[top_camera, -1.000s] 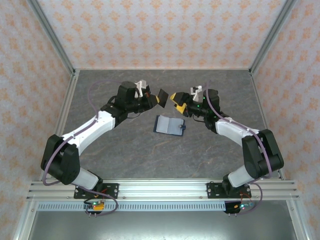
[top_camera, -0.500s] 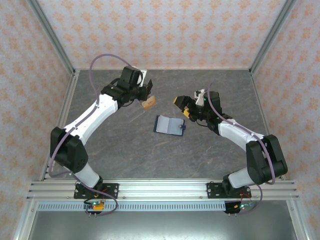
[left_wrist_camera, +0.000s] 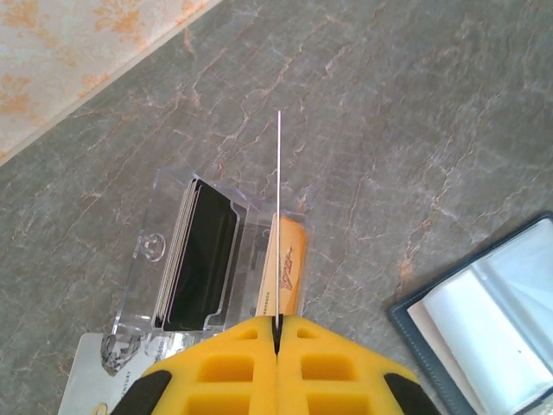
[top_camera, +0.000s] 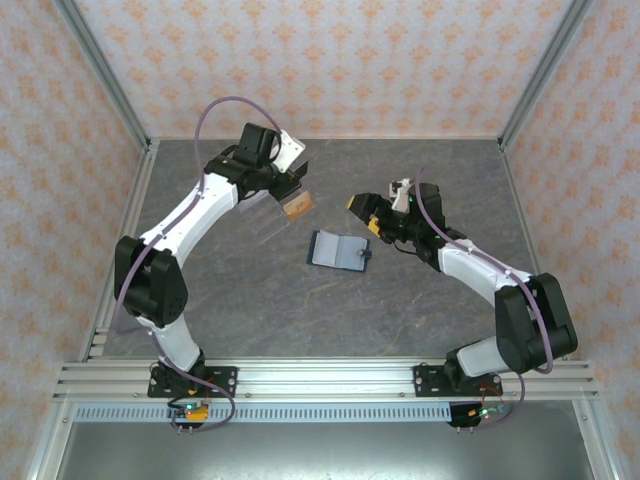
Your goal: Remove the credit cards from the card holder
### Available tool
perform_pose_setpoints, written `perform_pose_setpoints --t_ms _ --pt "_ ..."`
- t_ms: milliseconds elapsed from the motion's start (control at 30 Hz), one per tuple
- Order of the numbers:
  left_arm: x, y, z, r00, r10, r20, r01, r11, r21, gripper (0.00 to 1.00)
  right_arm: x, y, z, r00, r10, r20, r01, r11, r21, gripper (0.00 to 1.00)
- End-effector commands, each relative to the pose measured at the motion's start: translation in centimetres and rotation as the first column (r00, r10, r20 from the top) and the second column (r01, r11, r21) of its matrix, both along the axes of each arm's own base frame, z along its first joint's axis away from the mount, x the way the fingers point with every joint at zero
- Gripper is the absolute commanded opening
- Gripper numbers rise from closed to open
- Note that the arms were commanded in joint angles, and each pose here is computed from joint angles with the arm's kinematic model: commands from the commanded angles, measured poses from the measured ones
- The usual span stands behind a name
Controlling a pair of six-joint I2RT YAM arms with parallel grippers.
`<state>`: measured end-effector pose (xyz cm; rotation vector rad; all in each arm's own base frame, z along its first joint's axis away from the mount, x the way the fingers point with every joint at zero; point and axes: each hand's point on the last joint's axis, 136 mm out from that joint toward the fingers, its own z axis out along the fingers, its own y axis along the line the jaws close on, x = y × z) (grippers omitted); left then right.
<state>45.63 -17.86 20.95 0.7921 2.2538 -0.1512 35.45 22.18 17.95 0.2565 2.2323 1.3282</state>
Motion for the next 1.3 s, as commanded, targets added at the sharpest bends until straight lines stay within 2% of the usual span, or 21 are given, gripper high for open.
perform_pose_setpoints --t_ms 0,767,1000,1267 --pt "1.1 0.6 -0.3 0.998 -0.059 0.025 0.057 0.994 0.091 0.00 0.0 -0.4 0.1 1.000 -0.020 0.016 0.020 1.000 -0.008 0.98" --pt "5.4 3.0 -5.1 0.991 -0.105 -0.089 0.116 0.983 0.140 0.00 1.6 0.4 -0.6 0.999 -0.027 -0.042 0.028 0.999 0.023 1.00" --pt "6.1 4.1 -5.5 0.995 -0.064 -0.079 0.078 0.980 0.181 0.00 2.0 0.6 -1.2 0.997 -0.030 -0.067 0.032 0.999 0.027 0.99" --pt "5.9 4.4 -6.4 0.993 -0.068 -0.098 0.086 0.976 0.199 0.00 2.4 0.9 -1.6 0.996 -0.028 -0.088 0.031 0.999 0.037 0.99"
